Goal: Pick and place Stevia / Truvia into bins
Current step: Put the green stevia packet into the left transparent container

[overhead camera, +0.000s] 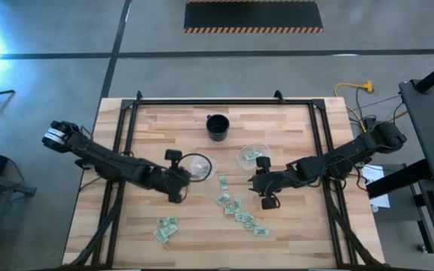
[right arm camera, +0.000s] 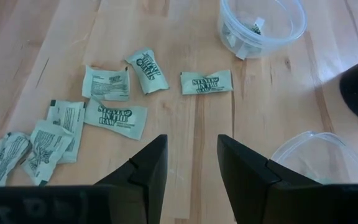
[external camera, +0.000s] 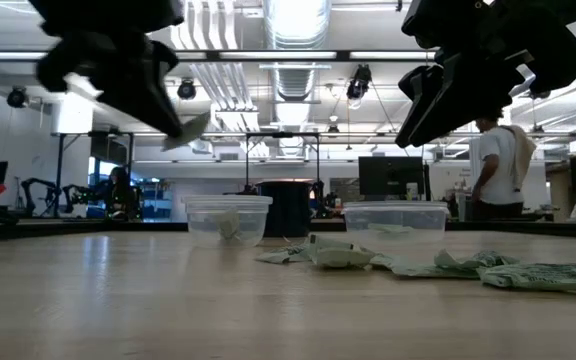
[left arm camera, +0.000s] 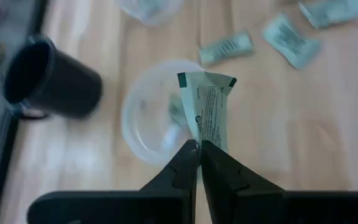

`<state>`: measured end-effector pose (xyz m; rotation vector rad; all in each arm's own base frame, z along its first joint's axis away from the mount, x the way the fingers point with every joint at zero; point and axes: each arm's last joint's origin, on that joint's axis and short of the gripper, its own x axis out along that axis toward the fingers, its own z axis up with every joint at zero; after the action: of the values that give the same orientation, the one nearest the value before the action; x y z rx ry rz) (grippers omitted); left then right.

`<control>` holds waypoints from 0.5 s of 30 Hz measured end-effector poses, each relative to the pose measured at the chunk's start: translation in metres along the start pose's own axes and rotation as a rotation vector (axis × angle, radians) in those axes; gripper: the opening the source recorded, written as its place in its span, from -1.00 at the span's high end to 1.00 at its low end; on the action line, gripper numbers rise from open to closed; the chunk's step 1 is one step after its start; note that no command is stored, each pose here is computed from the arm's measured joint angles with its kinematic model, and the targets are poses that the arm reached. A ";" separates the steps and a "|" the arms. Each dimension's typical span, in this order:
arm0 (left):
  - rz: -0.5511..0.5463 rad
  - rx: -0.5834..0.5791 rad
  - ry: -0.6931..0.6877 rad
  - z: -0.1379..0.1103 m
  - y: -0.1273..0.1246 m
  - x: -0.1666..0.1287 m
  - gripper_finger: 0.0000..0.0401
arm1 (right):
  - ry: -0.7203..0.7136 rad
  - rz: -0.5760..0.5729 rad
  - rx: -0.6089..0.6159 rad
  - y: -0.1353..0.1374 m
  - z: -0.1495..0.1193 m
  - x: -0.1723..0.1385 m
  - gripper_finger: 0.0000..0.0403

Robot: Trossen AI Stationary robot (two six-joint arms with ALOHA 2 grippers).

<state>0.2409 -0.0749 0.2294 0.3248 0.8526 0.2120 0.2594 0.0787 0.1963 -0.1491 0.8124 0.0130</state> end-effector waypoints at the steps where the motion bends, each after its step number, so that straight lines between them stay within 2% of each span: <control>1: 0.011 0.010 -0.009 0.002 0.004 0.003 0.98 | 0.000 0.000 0.001 0.000 0.000 0.000 0.34; 8: 0.073 0.048 -0.059 0.015 0.024 0.031 0.98 | -0.001 -0.001 0.027 0.000 0.000 0.000 0.34; 15: 0.038 0.057 0.032 0.008 0.034 0.062 0.98 | -0.001 -0.001 0.030 0.000 0.000 0.000 0.34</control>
<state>0.2846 -0.0256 0.2030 0.3923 0.8857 0.2289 0.2595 0.0787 0.1964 -0.1210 0.8111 0.0002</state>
